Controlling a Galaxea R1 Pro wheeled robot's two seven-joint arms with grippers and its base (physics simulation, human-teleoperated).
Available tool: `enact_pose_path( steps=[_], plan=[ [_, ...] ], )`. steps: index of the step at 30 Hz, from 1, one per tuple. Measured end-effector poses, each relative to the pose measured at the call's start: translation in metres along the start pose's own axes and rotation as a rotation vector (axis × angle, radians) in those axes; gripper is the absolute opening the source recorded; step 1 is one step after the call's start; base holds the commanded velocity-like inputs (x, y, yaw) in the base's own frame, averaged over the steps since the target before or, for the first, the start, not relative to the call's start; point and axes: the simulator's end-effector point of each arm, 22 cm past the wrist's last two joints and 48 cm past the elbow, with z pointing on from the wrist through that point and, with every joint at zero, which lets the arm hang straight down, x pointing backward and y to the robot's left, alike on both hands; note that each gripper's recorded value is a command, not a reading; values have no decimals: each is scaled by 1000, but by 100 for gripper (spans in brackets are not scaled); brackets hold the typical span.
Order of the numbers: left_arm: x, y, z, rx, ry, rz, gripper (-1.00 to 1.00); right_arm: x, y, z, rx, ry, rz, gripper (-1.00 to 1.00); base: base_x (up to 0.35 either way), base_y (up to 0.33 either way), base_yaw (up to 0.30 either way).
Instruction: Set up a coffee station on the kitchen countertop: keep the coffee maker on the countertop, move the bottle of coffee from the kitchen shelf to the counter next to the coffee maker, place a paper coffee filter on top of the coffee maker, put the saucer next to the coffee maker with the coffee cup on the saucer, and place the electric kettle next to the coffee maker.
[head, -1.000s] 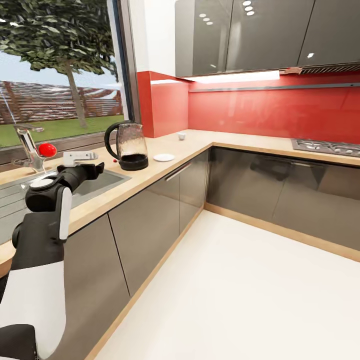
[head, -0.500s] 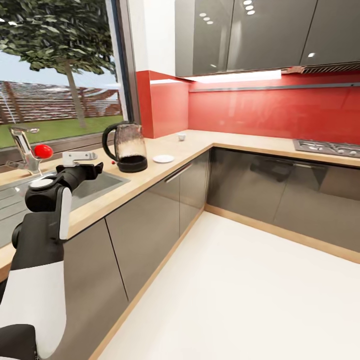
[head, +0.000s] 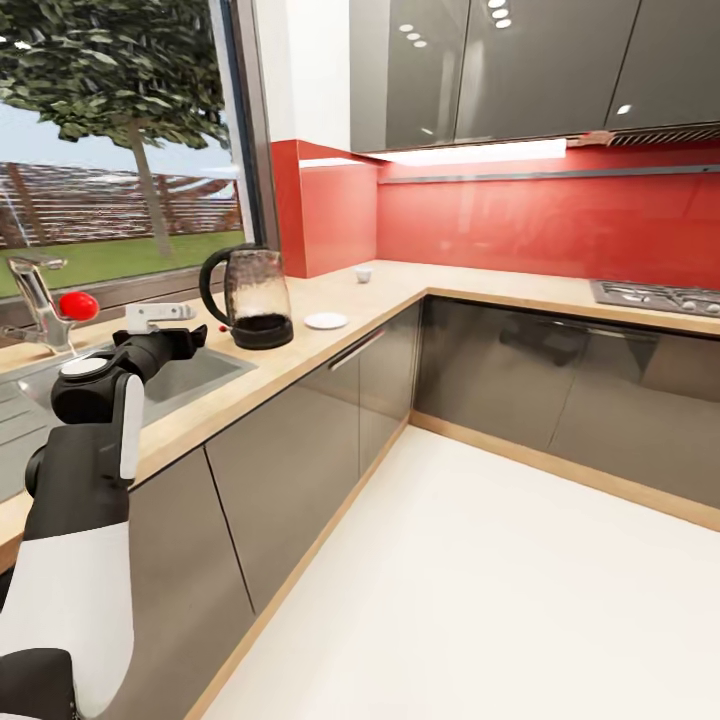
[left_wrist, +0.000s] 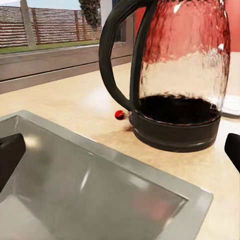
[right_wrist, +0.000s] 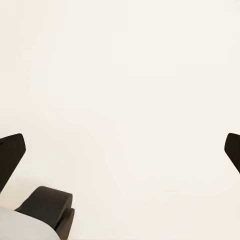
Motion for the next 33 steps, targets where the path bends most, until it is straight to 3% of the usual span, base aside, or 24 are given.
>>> enact_pose_path(
  steps=[16,25,33],
  plan=[
    [1,4,0,-9,3,-5,100,0,0,0,0,0,0,100,59,0,0],
    [1,44,-4,-191,3,-11,100,0,0,0,0,0,0,100,100,0,0],
    [0,47,-5,-207,1,-12,100,0,0,0,0,0,0,100,114,0,0]
  ],
)
